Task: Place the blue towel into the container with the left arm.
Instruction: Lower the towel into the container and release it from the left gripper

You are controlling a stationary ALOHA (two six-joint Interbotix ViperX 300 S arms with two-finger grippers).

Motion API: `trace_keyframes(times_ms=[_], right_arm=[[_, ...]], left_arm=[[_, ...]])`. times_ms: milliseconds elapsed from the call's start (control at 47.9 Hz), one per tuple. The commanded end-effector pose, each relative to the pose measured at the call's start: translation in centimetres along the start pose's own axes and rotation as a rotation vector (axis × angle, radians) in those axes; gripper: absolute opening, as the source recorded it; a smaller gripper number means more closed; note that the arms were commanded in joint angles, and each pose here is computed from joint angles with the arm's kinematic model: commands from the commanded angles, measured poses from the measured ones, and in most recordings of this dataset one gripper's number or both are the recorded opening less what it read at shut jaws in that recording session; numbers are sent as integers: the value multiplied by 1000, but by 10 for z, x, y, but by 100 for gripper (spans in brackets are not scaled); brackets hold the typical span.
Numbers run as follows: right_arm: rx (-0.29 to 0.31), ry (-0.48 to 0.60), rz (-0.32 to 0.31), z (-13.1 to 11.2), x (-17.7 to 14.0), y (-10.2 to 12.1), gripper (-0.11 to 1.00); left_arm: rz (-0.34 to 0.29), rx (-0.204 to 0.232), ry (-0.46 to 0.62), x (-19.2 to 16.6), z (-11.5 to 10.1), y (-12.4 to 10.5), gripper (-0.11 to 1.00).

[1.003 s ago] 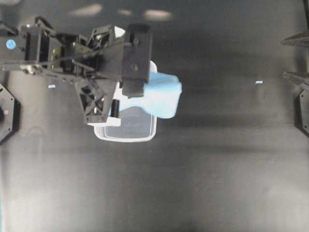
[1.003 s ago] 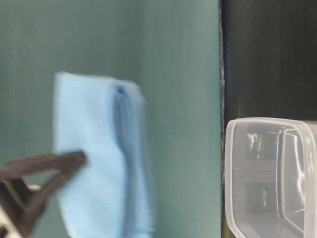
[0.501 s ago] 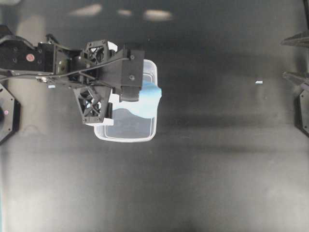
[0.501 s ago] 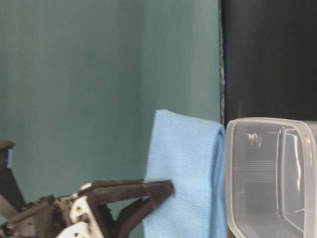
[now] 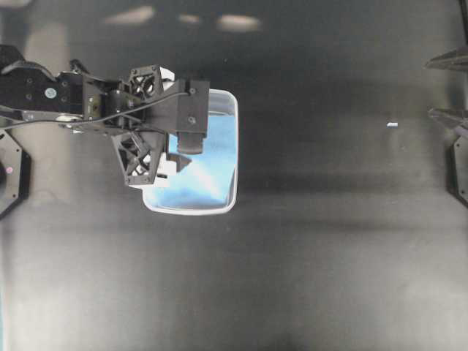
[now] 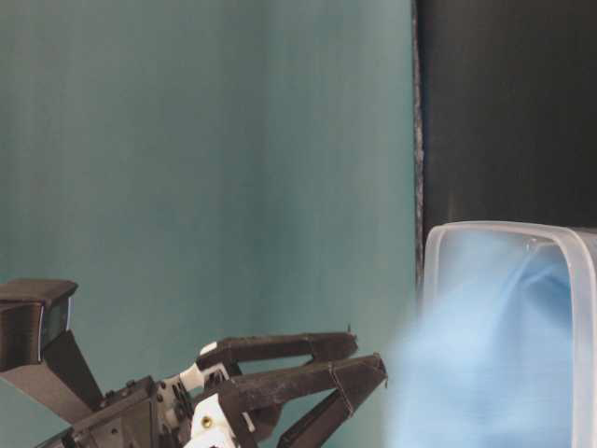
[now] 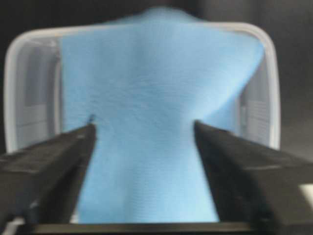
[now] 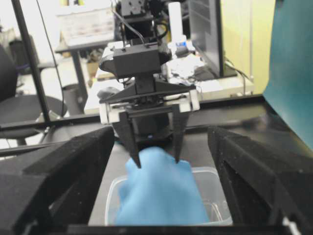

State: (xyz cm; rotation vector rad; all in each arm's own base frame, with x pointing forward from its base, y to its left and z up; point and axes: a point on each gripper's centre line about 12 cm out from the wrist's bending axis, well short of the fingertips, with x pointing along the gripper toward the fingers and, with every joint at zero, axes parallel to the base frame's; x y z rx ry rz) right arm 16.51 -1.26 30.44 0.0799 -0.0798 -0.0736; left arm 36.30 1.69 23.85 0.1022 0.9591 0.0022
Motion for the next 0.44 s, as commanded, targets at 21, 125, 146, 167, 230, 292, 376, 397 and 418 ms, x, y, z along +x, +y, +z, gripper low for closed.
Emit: trace_keyframes(times_ms=[21, 125, 146, 167, 230, 292, 376, 397, 418], right_arm=[[6, -15, 2, 5, 1, 1, 75], [6, -15, 1, 5, 1, 0, 75], [6, -15, 2, 5, 1, 1, 75], [6, -15, 2, 5, 1, 1, 75], [6, -15, 2, 5, 1, 1, 75], [5, -15, 2, 5, 1, 1, 75], [5, -15, 1, 5, 1, 0, 75], [5, -15, 2, 5, 1, 1, 75], [5, -14, 2, 4, 1, 1, 75]], left_arm=[[12, -4, -53, -7, 8, 4, 89], [16, -19, -101, -17, 17, 5, 90], [18, -21, -115, -21, 19, 6, 90], [19, -21, -126, -25, 20, 6, 90], [22, -21, -173, -43, 26, 6, 90], [25, -21, -219, -60, 28, 5, 90], [28, -29, -292, -87, 29, 5, 90], [28, -32, -310, -93, 29, 4, 90], [28, -32, -329, -99, 29, 3, 90]])
